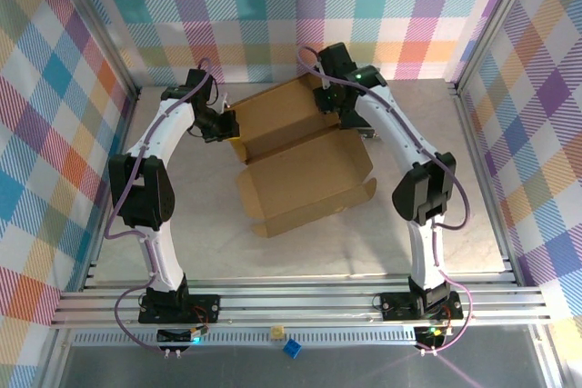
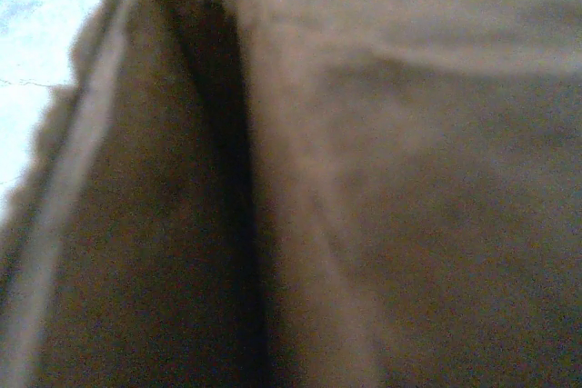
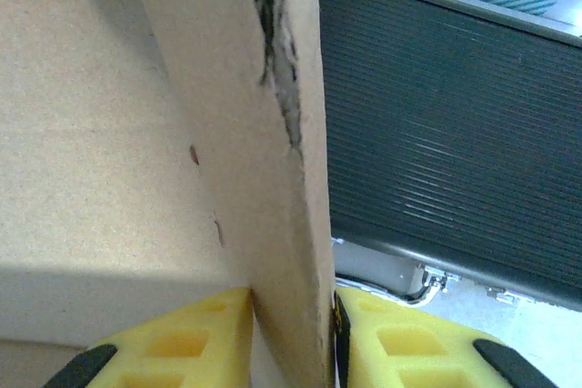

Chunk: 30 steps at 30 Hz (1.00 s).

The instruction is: Fold the paper box

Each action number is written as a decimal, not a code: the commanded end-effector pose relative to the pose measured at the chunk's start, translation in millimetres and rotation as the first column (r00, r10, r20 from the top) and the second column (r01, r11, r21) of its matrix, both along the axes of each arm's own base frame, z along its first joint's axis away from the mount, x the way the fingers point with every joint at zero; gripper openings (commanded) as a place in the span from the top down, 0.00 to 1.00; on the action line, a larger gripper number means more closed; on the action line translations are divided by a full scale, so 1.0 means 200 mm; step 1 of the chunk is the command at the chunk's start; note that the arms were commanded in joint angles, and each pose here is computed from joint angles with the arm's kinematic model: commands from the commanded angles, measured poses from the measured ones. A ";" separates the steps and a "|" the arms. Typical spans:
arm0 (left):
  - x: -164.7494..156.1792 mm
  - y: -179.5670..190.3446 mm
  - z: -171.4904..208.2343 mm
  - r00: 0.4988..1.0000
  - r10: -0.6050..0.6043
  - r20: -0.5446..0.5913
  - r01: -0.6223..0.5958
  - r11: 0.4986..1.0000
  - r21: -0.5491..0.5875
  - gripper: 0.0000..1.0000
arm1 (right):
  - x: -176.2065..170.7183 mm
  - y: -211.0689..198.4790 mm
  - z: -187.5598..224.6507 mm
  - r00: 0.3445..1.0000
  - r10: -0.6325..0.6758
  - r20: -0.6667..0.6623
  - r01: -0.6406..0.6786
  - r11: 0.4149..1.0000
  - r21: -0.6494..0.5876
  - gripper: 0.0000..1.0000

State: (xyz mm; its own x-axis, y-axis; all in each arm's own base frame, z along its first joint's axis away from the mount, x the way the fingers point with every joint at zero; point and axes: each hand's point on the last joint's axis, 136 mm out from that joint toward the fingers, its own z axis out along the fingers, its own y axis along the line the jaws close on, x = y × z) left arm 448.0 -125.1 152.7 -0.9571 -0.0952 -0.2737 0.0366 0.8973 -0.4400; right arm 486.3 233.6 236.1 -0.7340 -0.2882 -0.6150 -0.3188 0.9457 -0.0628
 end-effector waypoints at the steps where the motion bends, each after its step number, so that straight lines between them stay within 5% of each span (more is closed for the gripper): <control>1: -0.01 -0.03 0.15 0.998 -0.021 0.057 0.024 0.998 -0.056 1.00 | 0.02 0.01 -0.03 1.000 -0.008 -0.010 0.008 1.000 -0.018 0.72; 9: -0.02 -0.03 0.15 0.998 -0.023 0.056 0.027 0.998 -0.056 1.00 | 0.06 0.03 -0.05 1.000 -0.019 -0.016 0.019 1.000 -0.011 0.72; 16: -0.02 -0.03 0.13 0.999 -0.013 0.048 0.016 0.999 -0.050 1.00 | 0.09 -0.07 -0.07 0.993 -0.117 0.012 0.117 0.988 -0.101 1.00; 30: 0.00 -0.03 0.12 0.997 0.069 0.019 -0.069 0.997 -0.024 1.00 | 0.02 -0.31 -0.04 0.931 -0.330 0.157 0.366 0.840 -0.400 1.00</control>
